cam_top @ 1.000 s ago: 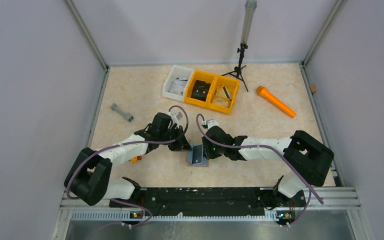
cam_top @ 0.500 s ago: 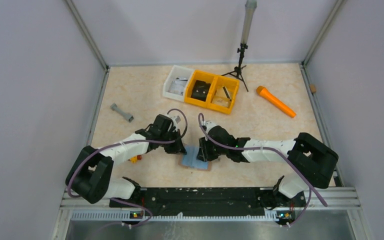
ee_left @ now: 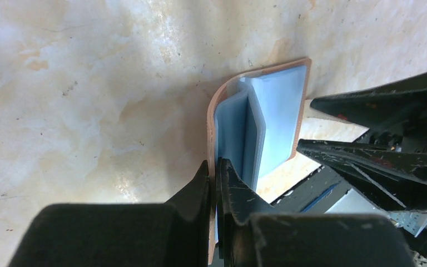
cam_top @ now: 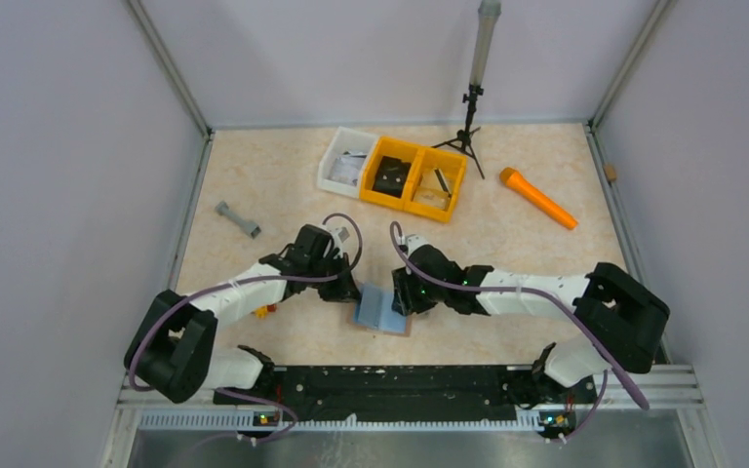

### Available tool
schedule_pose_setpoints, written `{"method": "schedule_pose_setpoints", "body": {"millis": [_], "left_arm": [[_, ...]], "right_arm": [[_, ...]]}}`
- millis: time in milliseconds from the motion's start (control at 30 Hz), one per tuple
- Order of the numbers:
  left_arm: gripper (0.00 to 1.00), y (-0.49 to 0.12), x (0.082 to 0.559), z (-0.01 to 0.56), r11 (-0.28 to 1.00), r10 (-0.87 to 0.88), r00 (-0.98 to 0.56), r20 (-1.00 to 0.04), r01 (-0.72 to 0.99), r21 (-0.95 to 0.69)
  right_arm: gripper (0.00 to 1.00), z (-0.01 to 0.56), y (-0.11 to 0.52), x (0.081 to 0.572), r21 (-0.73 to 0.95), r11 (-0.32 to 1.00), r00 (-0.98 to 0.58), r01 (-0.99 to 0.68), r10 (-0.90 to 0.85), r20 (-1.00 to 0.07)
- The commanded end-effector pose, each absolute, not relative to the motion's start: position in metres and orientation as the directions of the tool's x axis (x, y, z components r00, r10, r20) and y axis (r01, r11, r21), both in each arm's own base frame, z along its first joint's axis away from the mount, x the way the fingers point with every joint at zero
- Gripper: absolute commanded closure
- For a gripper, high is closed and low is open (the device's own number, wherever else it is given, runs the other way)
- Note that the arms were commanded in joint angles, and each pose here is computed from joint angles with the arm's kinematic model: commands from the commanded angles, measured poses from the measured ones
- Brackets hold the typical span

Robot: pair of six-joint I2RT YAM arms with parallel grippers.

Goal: Take the credit cards out of the card holder
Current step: Remove the credit card from the card holder.

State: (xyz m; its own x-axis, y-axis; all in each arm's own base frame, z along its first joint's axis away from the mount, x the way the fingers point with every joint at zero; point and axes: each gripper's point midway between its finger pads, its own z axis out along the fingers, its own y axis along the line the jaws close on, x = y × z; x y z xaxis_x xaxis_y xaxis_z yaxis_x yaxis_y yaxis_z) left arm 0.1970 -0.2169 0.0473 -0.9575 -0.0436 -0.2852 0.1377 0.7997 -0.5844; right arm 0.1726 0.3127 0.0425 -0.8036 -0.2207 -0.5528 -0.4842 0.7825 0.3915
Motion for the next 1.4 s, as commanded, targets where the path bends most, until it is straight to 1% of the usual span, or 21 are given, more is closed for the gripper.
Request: {"method": "schedule_pose_setpoints", "body": {"millis": [0, 67, 133, 167, 233, 300, 400, 467, 633, 767, 867, 1100, 1200, 1233, 1300, 1367], "left_arm": [[0.93, -0.222, 0.198, 0.060, 0.758, -0.068, -0.948, -0.310, 0.153, -0.635], [0.93, -0.223, 0.197, 0.060, 0.750, -0.071, -0.949, -0.308, 0.153, -0.644], [0.93, -0.223, 0.195, 0.059, 0.744, -0.076, -0.951, -0.301, 0.147, -0.652], [0.91, -0.223, 0.195, 0.059, 0.741, -0.080, -0.951, -0.299, 0.144, -0.656], [0.84, -0.223, 0.193, 0.059, 0.732, -0.095, -0.952, -0.292, 0.131, -0.668], [0.76, -0.221, 0.193, 0.058, 0.727, -0.117, -0.952, -0.284, 0.113, -0.678], [0.73, -0.220, 0.192, 0.063, 0.684, -0.144, -0.951, -0.272, 0.103, -0.722], [0.74, -0.219, 0.190, 0.067, 0.649, -0.159, -0.951, -0.264, 0.101, -0.754], [0.80, -0.223, 0.187, 0.070, 0.592, -0.159, -0.955, -0.251, 0.111, -0.798], [0.86, -0.227, 0.182, 0.066, 0.558, -0.157, -0.962, -0.221, 0.098, -0.824], [0.88, -0.228, 0.182, 0.065, 0.554, -0.157, -0.963, -0.219, 0.098, -0.827], [0.89, -0.229, 0.181, 0.065, 0.545, -0.151, -0.964, -0.218, 0.103, -0.832], [0.89, -0.232, 0.180, 0.069, 0.521, -0.147, -0.965, -0.215, 0.109, -0.846], [0.89, -0.233, 0.180, 0.072, 0.507, -0.144, -0.966, -0.216, 0.115, -0.854], [0.89, -0.234, 0.179, 0.073, 0.504, -0.144, -0.967, -0.208, 0.109, -0.857], [0.88, -0.230, 0.181, 0.069, 0.537, -0.152, -0.965, -0.213, 0.100, -0.838]], "right_arm": [[0.54, 0.075, 0.309, 0.187, 0.312, 0.803, -0.742, -0.508, -0.225, -0.631], [0.51, 0.080, 0.312, 0.185, 0.335, 0.788, -0.740, -0.517, -0.216, -0.637], [0.47, 0.087, 0.321, 0.181, 0.388, 0.755, -0.742, -0.529, -0.189, -0.643], [0.45, 0.092, 0.327, 0.179, 0.425, 0.731, -0.744, -0.534, -0.168, -0.647], [0.39, 0.099, 0.339, 0.174, 0.495, 0.679, -0.750, -0.543, -0.125, -0.650], [0.28, 0.102, 0.350, 0.171, 0.559, 0.630, -0.763, -0.539, -0.084, -0.641], [0.26, 0.098, 0.360, 0.169, 0.597, 0.604, -0.780, -0.527, -0.066, -0.622], [0.26, 0.094, 0.365, 0.169, 0.611, 0.594, -0.789, -0.523, -0.064, -0.612], [0.26, 0.084, 0.375, 0.166, 0.626, 0.585, -0.802, -0.516, -0.072, -0.594], [0.26, 0.076, 0.381, 0.163, 0.630, 0.584, -0.812, -0.511, -0.086, -0.578], [0.30, 0.066, 0.383, 0.163, 0.623, 0.600, -0.818, -0.502, -0.095, -0.567], [0.51, 0.052, 0.380, 0.163, 0.614, 0.623, -0.826, -0.485, -0.096, -0.555], [0.53, 0.048, 0.380, 0.163, 0.606, 0.630, -0.827, -0.485, -0.104, -0.553], [0.55, 0.048, 0.380, 0.163, 0.603, 0.632, -0.826, -0.486, -0.108, -0.553], [0.61, 0.046, 0.378, 0.164, 0.592, 0.643, -0.825, -0.486, -0.114, -0.553], [0.69, 0.046, 0.374, 0.166, 0.574, 0.662, -0.822, -0.482, -0.115, -0.558]]}}
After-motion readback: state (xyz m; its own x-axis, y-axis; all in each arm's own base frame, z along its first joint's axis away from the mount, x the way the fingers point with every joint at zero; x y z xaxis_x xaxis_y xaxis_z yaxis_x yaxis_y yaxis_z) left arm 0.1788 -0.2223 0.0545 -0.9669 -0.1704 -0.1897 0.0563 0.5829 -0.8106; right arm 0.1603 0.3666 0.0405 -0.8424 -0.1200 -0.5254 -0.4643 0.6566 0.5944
